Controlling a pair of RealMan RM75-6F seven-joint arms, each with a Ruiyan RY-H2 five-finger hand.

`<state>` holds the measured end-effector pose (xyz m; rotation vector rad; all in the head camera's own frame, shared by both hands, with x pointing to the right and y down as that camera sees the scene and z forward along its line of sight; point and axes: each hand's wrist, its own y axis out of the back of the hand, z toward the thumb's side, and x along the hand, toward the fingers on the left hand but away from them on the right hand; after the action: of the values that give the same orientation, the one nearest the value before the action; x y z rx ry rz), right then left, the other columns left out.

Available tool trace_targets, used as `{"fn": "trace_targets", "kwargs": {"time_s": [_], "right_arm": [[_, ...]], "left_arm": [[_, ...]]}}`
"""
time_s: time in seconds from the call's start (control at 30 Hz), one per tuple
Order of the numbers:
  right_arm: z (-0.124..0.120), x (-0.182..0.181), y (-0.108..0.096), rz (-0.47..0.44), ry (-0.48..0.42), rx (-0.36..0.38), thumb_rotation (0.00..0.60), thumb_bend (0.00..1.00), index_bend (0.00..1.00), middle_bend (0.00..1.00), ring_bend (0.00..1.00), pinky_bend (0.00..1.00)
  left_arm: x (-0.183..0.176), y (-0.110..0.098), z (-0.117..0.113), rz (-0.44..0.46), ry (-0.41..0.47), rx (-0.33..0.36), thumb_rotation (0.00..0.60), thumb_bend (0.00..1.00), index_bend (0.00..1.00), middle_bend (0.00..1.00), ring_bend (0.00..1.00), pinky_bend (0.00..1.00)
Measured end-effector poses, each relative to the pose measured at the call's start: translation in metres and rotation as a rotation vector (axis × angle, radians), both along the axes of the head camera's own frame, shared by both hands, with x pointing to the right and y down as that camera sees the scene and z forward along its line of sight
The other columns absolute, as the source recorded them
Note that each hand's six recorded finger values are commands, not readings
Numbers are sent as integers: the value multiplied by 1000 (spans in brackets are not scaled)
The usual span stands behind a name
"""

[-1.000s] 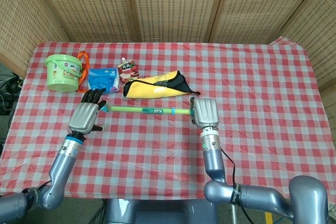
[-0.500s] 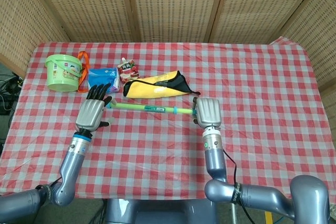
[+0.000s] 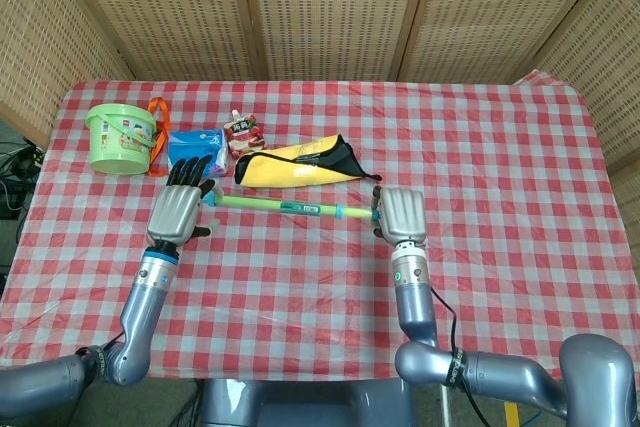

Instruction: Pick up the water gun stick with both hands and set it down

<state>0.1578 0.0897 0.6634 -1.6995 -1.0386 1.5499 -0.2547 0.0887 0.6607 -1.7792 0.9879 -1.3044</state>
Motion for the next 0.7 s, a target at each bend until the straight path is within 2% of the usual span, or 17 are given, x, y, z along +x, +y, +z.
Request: {"fn": "trace_targets", "kwargs": {"time_s": [0.47, 0.7], "right_arm": [[-3, 6, 1, 4, 4, -6, 600, 587, 811, 1000, 1000, 883], [-2, 11, 1, 9, 13, -12, 600, 588, 811, 1000, 1000, 883]], "left_arm": [[3, -7, 5, -17, -10, -12, 600, 249, 427, 0, 0, 0], [6, -10, 10, -16, -21, -25, 600, 285, 427, 0, 0, 0]]}}
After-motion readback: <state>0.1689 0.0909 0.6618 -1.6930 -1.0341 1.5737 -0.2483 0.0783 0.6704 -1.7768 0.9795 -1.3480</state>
